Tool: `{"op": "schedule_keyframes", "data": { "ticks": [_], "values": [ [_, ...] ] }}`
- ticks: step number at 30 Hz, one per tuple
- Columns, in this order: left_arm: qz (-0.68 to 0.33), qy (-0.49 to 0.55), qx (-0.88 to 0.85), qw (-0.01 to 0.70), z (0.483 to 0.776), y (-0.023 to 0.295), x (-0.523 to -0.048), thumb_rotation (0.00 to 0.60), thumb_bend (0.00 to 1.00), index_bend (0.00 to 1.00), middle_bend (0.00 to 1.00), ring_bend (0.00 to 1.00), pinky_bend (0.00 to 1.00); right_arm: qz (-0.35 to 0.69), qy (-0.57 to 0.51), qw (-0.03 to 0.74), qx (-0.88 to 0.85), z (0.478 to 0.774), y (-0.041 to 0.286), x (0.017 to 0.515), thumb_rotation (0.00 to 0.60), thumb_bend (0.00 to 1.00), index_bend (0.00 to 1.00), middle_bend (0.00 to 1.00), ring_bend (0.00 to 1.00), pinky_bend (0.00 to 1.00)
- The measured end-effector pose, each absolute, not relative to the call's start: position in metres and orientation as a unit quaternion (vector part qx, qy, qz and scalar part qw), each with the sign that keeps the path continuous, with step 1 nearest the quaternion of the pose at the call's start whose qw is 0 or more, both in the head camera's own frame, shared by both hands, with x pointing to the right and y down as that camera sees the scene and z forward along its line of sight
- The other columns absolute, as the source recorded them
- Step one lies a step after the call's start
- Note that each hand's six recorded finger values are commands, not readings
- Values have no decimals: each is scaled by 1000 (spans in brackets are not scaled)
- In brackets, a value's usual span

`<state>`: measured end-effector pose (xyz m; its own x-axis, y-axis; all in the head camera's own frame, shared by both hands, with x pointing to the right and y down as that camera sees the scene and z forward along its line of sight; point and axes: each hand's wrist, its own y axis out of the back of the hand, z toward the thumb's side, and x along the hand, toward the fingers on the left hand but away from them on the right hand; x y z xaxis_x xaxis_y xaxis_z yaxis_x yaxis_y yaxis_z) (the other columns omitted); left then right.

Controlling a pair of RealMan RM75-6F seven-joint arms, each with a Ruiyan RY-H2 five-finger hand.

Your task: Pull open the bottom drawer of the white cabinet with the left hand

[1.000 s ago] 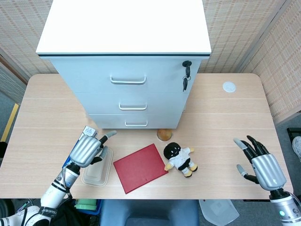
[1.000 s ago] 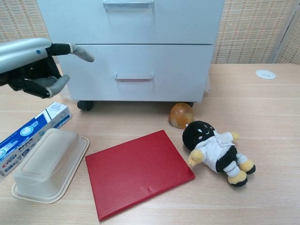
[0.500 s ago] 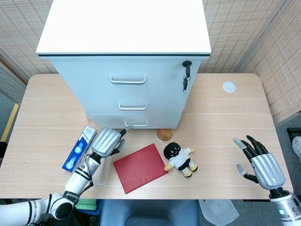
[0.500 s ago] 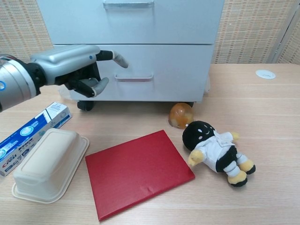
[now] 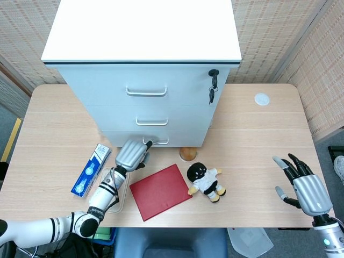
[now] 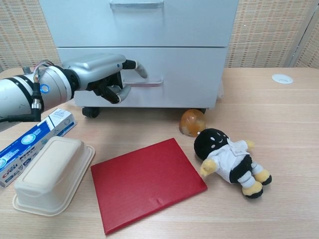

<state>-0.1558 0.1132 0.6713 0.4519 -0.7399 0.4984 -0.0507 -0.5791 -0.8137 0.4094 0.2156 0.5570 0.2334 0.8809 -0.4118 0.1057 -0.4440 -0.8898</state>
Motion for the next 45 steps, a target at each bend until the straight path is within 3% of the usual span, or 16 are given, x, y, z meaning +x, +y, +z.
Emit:
{"op": "schedule_keyframes", "data": {
  "ticks": [19,45],
  "values": [
    [-482,240,-749,386,682,115,-158,600,608,242,960,1000,1000,508,-365,379,-682,560,218,414,600,308,111,194,118,158],
    [-478,229,-751,395,671,135,-166,600,608,262,964,1000,1000,508,-357,379,-687,564,218,407,600,307,111,194,118,158]
  ]
}}
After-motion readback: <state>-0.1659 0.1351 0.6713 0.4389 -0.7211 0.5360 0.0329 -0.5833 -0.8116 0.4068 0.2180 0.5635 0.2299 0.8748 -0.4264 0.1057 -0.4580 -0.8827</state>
